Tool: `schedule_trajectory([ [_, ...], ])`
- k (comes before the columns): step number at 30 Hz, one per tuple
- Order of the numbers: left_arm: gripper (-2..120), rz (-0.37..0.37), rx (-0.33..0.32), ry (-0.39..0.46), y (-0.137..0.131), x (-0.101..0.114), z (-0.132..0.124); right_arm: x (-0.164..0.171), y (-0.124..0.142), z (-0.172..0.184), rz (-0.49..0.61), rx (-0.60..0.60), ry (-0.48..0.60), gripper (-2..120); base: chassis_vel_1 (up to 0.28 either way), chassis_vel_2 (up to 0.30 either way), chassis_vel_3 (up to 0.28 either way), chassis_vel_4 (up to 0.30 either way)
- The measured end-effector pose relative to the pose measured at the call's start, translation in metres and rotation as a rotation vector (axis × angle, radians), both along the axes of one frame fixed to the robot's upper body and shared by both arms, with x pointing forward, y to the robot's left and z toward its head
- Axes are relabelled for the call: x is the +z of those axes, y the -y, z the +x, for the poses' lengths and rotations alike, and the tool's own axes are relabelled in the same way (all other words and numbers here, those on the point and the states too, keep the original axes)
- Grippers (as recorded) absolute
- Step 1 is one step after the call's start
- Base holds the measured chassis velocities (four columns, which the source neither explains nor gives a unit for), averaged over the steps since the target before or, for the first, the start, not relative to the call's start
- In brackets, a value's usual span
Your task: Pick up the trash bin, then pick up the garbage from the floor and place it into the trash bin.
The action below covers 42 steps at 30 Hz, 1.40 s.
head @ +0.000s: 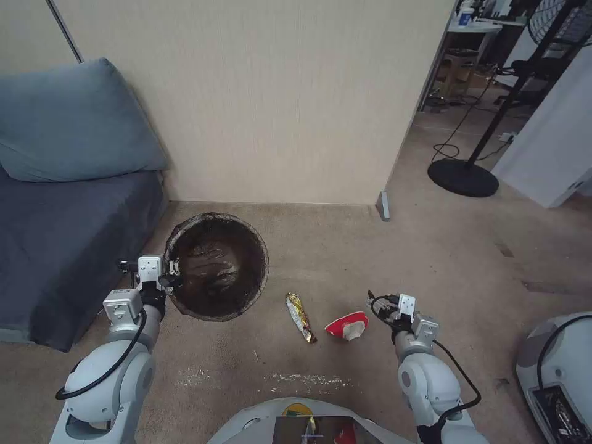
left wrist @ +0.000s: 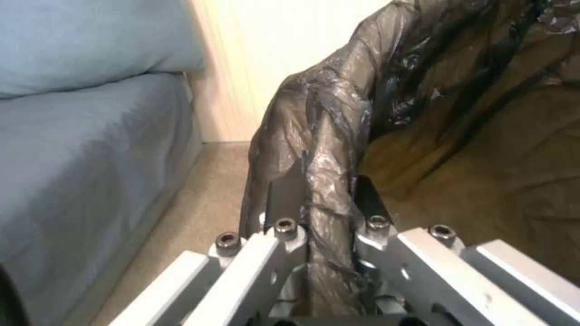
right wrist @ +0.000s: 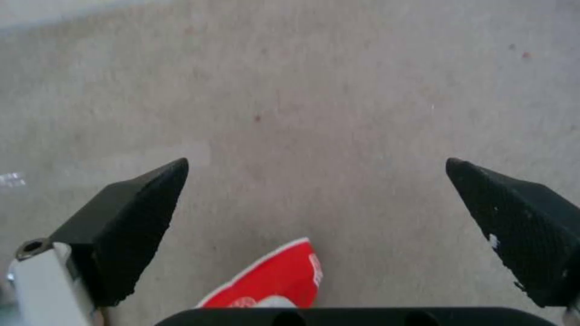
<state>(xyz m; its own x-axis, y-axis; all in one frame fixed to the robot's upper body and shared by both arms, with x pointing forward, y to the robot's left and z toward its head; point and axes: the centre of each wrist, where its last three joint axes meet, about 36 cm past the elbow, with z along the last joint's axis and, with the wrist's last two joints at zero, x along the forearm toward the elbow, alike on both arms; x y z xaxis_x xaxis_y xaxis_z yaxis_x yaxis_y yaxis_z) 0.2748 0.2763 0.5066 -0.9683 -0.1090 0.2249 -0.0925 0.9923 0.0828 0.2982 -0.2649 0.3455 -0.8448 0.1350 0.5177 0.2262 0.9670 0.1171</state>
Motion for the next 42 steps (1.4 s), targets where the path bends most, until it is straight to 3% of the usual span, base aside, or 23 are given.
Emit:
schedule_trajectory([
  [16,3,0.004,0.004,-0.019,-0.002,-0.006,0.002,-0.049,0.009,0.009,-0.004,0.022,-0.095,100,0.000,0.000,0.000,0.000],
  [33,3,0.001,0.008,-0.029,-0.004,-0.013,0.005,-0.095,-0.022,0.012,0.100,-0.011,-0.237,100,0.000,0.000,0.000,0.000],
  [42,3,0.000,0.006,-0.034,-0.005,-0.015,0.006,-0.101,-0.038,0.023,0.157,-0.064,-0.314,100,0.000,0.000,0.000,0.000],
])
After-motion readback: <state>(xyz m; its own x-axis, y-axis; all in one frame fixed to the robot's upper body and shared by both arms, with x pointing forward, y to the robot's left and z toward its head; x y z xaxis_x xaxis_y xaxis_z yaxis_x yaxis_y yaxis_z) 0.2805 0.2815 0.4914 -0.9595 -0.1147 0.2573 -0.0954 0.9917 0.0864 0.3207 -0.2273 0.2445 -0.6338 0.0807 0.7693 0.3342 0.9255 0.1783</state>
